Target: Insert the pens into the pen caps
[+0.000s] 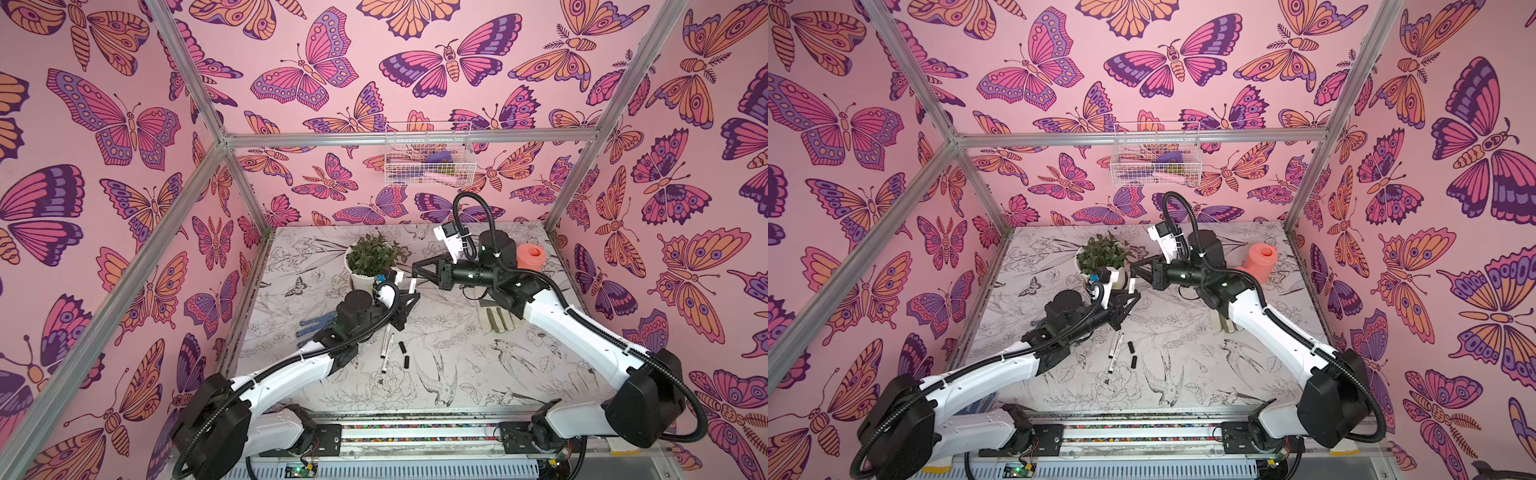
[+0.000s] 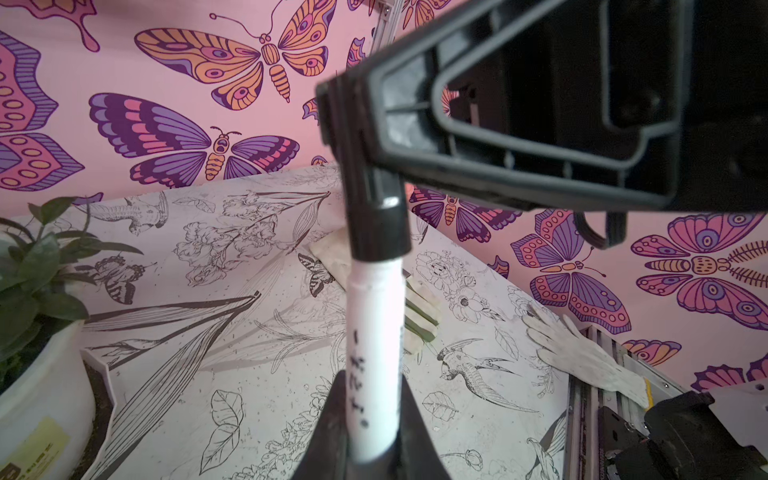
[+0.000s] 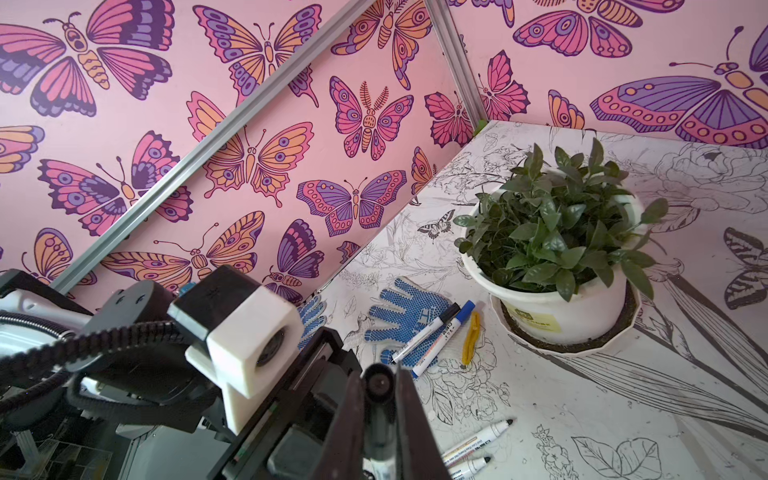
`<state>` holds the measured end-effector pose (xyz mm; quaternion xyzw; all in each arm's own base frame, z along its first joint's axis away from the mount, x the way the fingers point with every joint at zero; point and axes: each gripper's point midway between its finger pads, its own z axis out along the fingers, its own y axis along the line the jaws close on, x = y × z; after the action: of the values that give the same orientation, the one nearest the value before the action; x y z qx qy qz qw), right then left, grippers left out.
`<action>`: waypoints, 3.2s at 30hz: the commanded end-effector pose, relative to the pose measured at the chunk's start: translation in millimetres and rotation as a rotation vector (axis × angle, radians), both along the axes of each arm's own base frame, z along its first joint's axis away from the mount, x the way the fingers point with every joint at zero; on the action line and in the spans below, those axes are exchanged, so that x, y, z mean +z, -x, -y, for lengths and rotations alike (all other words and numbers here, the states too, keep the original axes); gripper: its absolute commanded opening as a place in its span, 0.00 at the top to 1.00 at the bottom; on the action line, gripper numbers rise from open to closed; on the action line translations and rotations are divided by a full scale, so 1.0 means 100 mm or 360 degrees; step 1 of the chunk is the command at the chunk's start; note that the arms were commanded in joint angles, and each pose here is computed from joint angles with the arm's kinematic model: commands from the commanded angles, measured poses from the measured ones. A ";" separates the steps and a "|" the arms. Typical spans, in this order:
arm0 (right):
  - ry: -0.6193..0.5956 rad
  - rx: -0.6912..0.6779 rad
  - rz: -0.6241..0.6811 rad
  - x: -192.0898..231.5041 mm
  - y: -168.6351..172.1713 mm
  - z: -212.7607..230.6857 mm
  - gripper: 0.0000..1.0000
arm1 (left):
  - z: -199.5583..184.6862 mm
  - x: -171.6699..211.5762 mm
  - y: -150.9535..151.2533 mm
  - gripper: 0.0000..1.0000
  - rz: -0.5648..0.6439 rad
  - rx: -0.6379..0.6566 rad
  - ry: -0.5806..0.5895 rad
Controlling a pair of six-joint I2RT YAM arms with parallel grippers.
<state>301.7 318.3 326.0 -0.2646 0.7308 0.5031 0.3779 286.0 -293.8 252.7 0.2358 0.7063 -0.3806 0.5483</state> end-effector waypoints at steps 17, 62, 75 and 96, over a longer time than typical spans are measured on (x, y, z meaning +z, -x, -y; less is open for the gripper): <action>0.0060 0.0061 0.0062 0.26 0.38 0.21 0.55 | 0.02 0.47 -0.06 1.00 0.0470 0.0155 0.0077; 0.0103 -0.0025 -0.0439 -0.28 -0.02 0.12 0.89 | 0.25 1.23 0.21 1.00 0.0810 -0.0021 0.0157; 0.0318 0.0169 -0.0768 -0.77 0.19 0.05 0.96 | 0.24 1.89 0.16 1.00 0.1016 -0.0035 0.0403; 0.0244 0.0195 -0.1061 -0.99 0.13 0.12 1.00 | 0.21 2.55 0.48 1.00 0.1262 -0.0253 0.0549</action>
<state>349.5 288.9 340.8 -0.2139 0.7562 0.5197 0.3350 327.7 -333.7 287.0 0.3007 0.6770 -0.3411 0.5786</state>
